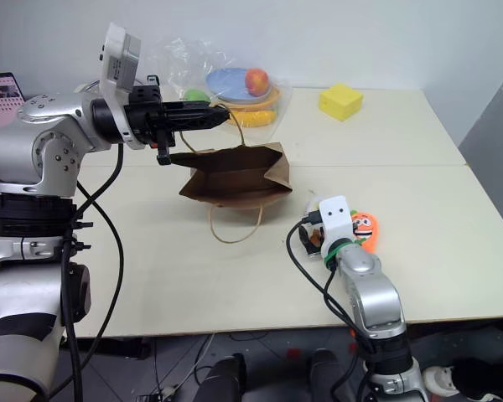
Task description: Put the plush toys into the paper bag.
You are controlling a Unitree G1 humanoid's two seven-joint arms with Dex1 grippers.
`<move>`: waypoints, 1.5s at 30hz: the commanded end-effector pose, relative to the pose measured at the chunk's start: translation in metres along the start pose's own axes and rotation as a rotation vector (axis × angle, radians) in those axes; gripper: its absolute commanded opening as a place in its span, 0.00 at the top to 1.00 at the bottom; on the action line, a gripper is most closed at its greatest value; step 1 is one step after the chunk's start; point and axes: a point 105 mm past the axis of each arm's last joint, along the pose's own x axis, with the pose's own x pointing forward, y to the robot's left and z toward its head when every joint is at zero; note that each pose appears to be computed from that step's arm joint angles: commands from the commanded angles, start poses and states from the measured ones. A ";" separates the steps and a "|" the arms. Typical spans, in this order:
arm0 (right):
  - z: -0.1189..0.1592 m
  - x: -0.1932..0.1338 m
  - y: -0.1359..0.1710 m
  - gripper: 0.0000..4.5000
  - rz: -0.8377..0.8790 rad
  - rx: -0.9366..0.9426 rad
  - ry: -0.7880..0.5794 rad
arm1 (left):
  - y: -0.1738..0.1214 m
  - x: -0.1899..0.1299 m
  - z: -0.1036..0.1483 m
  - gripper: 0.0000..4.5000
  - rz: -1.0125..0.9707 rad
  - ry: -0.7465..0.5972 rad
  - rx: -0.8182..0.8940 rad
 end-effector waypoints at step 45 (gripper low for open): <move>0.120 0.007 0.102 1.00 0.564 -0.002 -0.213 | -0.007 0.003 0.006 1.00 -0.034 -0.022 0.003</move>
